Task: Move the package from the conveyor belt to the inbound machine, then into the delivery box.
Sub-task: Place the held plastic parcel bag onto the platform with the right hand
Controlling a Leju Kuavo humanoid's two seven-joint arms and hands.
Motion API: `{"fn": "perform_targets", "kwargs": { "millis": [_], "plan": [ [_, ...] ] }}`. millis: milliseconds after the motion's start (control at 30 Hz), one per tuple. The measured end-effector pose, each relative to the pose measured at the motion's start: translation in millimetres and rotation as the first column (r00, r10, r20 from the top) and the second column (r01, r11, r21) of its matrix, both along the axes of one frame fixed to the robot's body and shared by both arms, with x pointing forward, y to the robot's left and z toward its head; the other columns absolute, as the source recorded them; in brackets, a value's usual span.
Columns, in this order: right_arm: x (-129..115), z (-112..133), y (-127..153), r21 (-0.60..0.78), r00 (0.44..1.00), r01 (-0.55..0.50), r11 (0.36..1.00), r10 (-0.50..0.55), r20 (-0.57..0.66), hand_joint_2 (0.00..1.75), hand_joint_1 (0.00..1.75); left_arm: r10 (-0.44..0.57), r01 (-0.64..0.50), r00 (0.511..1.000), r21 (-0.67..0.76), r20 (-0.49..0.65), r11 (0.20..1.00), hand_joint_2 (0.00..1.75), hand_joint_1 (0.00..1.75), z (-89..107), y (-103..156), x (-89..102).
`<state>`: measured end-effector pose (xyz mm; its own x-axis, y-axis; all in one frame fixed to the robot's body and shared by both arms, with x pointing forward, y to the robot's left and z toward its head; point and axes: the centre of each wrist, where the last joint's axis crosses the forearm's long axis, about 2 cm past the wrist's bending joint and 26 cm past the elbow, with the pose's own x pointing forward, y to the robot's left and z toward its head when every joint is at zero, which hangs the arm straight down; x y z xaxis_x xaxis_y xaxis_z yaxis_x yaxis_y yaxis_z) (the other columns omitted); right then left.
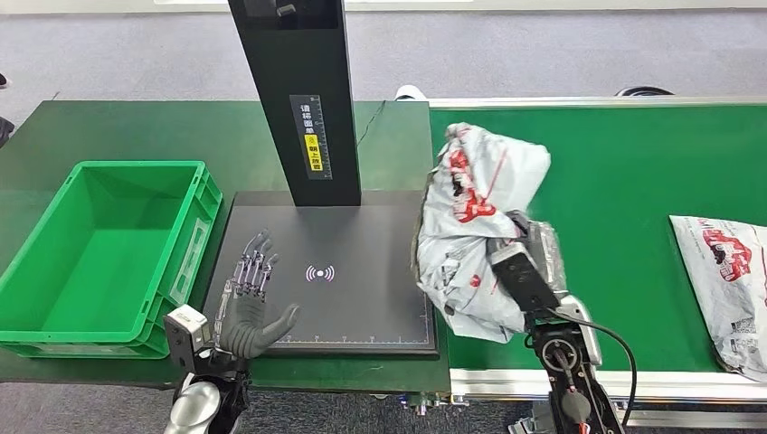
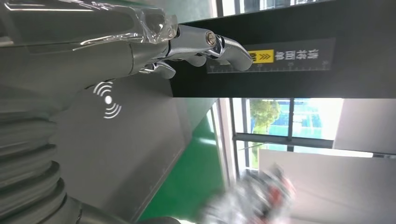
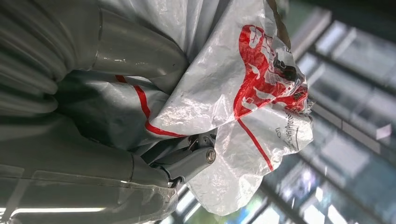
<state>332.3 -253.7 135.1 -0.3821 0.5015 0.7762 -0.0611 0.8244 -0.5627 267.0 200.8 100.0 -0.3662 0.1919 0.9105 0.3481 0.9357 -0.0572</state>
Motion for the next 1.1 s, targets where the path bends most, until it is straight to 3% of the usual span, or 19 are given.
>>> {"fn": "perform_targets", "kwargs": {
  "millis": [233, 367, 600, 733, 767, 867, 900, 1100],
  "plan": [
    [14, -5, 38, -0.085, 0.958, -0.264, 0.961, 0.250, -0.142, 1.75, 1.75, 0.016, -0.016, 0.999, -0.016, 0.029, 1.000, 1.75, 0.00, 7.8, -2, 9.0],
    [20, -5, 56, -0.087, 0.906, -0.400, 0.912, 0.380, -0.186, 1.75, 1.75, 0.016, -0.015, 0.999, -0.024, 0.034, 1.000, 1.75, 0.00, 10.6, -4, 13.6],
    [23, -6, 76, -0.070, 0.828, -0.539, 0.839, 0.514, -0.224, 1.75, 1.75, 0.006, -0.005, 0.999, -0.029, 0.033, 1.000, 1.75, 0.00, 11.6, -7, 18.7],
    [22, -5, 94, -0.096, 0.821, -0.552, 0.828, 0.519, -0.237, 1.75, 1.75, -0.004, 0.005, 0.999, -0.032, 0.037, 0.999, 1.75, 0.00, 14.0, -10, 23.1],
    [23, -4, 96, -0.111, 0.828, -0.542, 0.833, 0.508, -0.237, 1.75, 1.58, -0.006, 0.007, 0.999, -0.032, 0.036, 0.999, 1.75, 0.00, 14.2, -10, 23.5],
    [26, -4, 101, -0.162, 0.868, -0.481, 0.862, 0.442, -0.227, 1.75, 0.31, -0.009, 0.010, 1.000, -0.031, 0.028, 0.999, 1.75, 0.00, 14.6, -11, 24.9],
    [27, -5, 102, -0.174, 0.880, -0.460, 0.871, 0.420, -0.222, 1.75, 0.03, -0.010, 0.011, 1.000, -0.031, 0.025, 0.999, 1.75, 0.00, 14.8, -12, 25.5],
    [25, -14, 103, -0.188, 0.893, -0.425, 0.885, 0.377, -0.245, 1.75, 0.00, -0.018, 0.018, 1.000, -0.027, 0.015, 0.999, 1.75, 0.00, 14.3, -13, 27.4]
  ]
}}
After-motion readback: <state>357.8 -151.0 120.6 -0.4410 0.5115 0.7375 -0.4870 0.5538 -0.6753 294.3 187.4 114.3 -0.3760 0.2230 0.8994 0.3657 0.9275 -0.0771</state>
